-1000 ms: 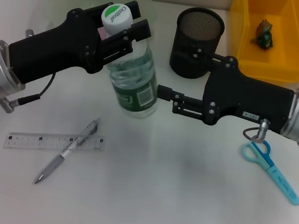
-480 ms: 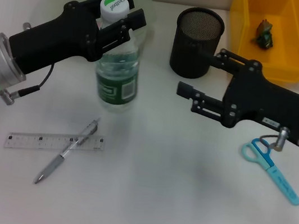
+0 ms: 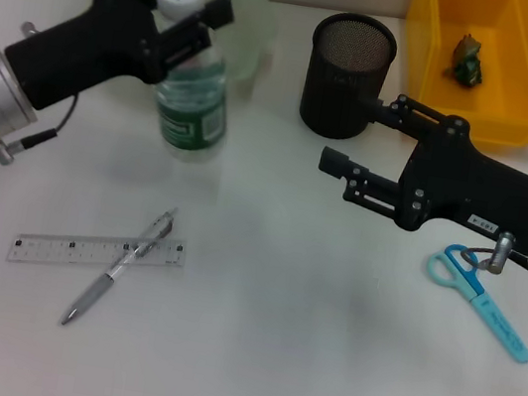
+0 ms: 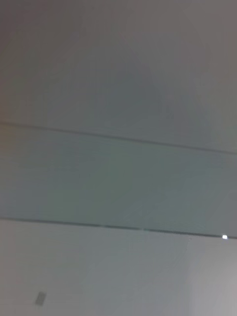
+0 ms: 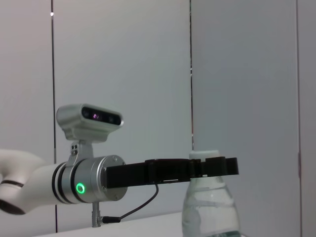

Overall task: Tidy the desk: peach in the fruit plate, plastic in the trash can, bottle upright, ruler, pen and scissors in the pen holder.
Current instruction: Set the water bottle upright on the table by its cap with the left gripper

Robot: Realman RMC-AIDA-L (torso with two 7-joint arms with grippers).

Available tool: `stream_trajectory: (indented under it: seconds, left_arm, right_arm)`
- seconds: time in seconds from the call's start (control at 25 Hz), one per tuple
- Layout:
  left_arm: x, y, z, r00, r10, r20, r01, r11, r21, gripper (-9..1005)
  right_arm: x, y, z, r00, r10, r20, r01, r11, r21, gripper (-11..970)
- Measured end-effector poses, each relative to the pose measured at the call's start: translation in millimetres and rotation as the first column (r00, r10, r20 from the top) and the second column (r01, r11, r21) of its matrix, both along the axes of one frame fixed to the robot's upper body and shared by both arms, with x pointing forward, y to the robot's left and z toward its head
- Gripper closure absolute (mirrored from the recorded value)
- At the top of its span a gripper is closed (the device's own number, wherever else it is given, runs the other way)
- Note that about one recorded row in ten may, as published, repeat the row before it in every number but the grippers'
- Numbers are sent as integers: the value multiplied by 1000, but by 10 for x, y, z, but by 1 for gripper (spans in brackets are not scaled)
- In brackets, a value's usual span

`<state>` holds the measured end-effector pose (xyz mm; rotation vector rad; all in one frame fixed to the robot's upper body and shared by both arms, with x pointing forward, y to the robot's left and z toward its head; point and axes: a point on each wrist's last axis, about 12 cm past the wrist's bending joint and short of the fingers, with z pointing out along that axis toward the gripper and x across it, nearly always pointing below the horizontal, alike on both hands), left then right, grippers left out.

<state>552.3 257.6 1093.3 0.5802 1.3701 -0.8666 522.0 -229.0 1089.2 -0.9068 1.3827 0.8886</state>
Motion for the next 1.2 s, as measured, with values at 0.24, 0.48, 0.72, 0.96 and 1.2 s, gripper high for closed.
stream_trajectory:
  seconds: [0.24,0.48,0.72,0.96,1.2]
  left_arm:
    - [8,63,-46,999,52,-12,-52,999,18,552]
    - [10,102,-83,996,85,-14,-84,996,43,551]
    - [15,107,-115,995,103,-19,-102,993,60,551]
    - [22,119,-146,992,121,-16,-120,989,86,550]
    - [27,129,-200,989,149,-15,-146,982,121,550]
  right_arm:
    - [-7,3,-17,1000,-3,0,3,1000,4,254]
    - [-19,0,-44,1000,-7,-13,7,1000,7,255]
    - [-22,5,-46,1000,-4,-15,4,1000,11,254]
    - [-28,7,-51,1000,0,-18,0,1000,13,254]
    - [-12,28,-40,1000,-3,-16,3,1000,29,255]
